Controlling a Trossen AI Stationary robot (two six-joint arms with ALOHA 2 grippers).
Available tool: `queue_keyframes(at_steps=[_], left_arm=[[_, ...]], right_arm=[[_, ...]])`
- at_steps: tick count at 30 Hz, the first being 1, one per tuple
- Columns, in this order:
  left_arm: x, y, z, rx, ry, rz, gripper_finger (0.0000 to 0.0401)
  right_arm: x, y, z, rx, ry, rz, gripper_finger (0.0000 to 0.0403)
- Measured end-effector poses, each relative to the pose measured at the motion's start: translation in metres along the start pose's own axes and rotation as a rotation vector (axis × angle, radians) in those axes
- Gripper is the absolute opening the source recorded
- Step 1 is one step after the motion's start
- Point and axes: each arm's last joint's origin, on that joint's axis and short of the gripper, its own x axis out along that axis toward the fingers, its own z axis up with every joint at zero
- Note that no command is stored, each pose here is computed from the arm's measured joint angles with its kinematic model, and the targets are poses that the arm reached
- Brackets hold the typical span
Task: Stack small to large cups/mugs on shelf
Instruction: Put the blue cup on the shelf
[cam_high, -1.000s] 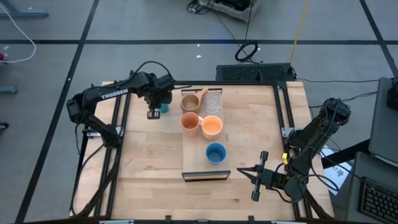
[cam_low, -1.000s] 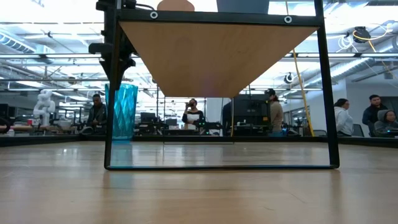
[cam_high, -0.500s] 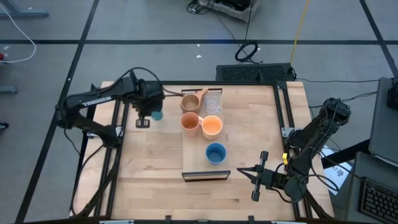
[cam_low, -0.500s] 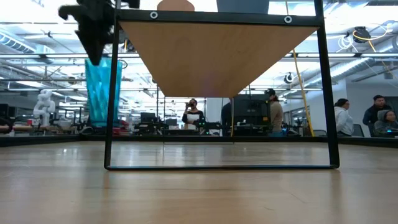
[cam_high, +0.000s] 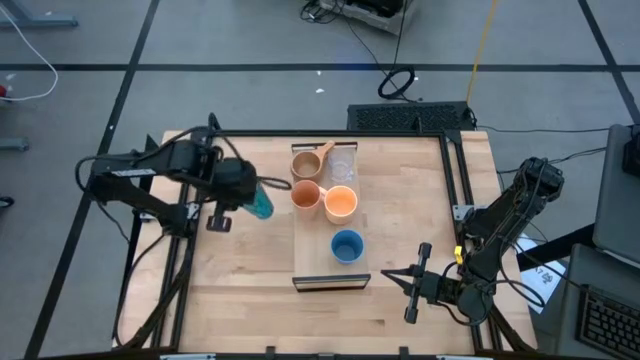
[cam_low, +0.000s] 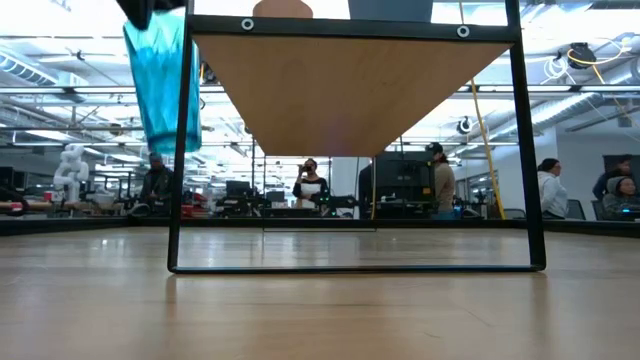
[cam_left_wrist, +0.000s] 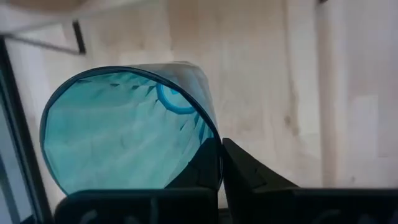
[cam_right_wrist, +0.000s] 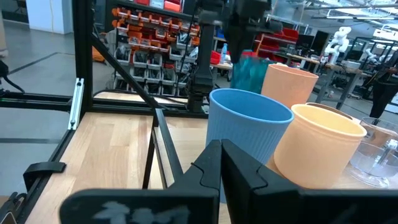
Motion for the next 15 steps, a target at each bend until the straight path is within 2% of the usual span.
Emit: queue_keyframes(at_steps=[15], left_arm=[[-0.057, -0.052, 0.001, 0.155, -0.219, -0.223, 0.0006]], right_arm=[[0.000, 0.000, 0.000, 0.000, 0.000, -0.001, 0.0000]])
